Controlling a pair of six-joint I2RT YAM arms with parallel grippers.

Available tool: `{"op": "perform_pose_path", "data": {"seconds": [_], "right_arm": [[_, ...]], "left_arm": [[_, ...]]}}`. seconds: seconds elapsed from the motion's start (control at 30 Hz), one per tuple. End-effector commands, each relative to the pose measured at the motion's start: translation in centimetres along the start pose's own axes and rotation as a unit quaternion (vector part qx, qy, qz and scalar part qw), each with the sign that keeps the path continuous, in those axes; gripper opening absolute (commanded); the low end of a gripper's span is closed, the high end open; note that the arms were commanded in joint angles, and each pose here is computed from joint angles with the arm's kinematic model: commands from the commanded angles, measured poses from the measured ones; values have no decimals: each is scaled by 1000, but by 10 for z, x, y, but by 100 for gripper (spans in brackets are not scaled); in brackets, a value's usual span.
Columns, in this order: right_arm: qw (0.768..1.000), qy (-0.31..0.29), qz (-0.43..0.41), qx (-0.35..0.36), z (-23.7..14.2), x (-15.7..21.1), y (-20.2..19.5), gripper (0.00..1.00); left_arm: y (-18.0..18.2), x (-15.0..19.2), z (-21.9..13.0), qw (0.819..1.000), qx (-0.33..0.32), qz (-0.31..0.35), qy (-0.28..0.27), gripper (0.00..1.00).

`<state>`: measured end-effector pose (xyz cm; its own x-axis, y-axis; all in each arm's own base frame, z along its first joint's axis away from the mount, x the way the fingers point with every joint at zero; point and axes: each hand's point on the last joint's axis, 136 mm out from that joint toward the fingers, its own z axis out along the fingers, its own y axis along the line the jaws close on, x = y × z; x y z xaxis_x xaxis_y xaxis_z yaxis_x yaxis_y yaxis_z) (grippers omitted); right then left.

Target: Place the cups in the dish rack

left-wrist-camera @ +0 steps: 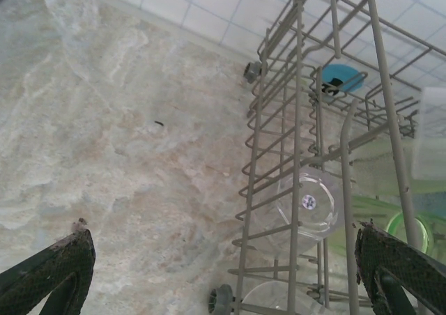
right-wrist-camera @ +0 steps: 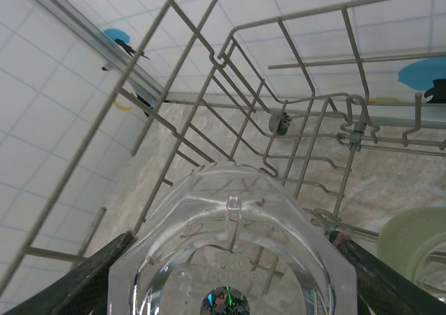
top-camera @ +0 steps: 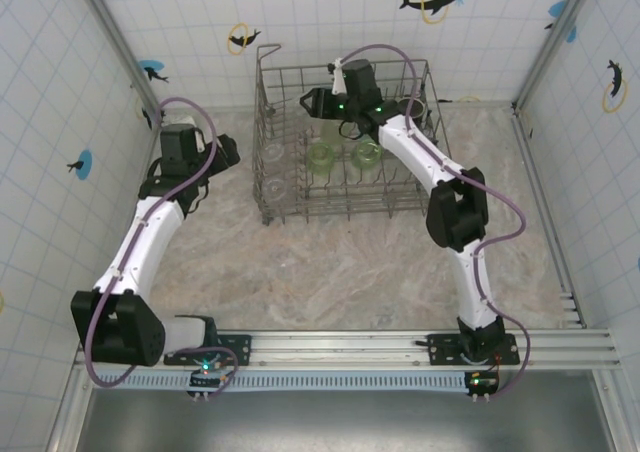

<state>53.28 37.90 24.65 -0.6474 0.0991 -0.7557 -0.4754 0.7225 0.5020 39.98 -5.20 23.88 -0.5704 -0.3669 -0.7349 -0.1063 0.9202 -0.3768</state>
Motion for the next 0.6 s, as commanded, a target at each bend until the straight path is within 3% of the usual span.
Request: {"op": "perform_pose_path", "data": {"seconds": [0.0, 0.13, 0.37, 0.57], "right_arm": [[996, -68, -49, -20, 0, -35, 31, 33], [995, -68, -71, -11, 11, -25, 34, 33], [994, -70, -89, -6, 27, -14, 33, 33], [991, -82, -109, 7, 38, -14, 27, 33]], "left_arm": [[-21, -12, 6, 999, 51, 7, -4, 98], [-32, -11, 22, 997, 81, -7, 8, 97], [-19, -5, 59, 998, 39, -7, 41, 98], [-47, -8, 76, 998, 41, 33, 33, 98]]}}
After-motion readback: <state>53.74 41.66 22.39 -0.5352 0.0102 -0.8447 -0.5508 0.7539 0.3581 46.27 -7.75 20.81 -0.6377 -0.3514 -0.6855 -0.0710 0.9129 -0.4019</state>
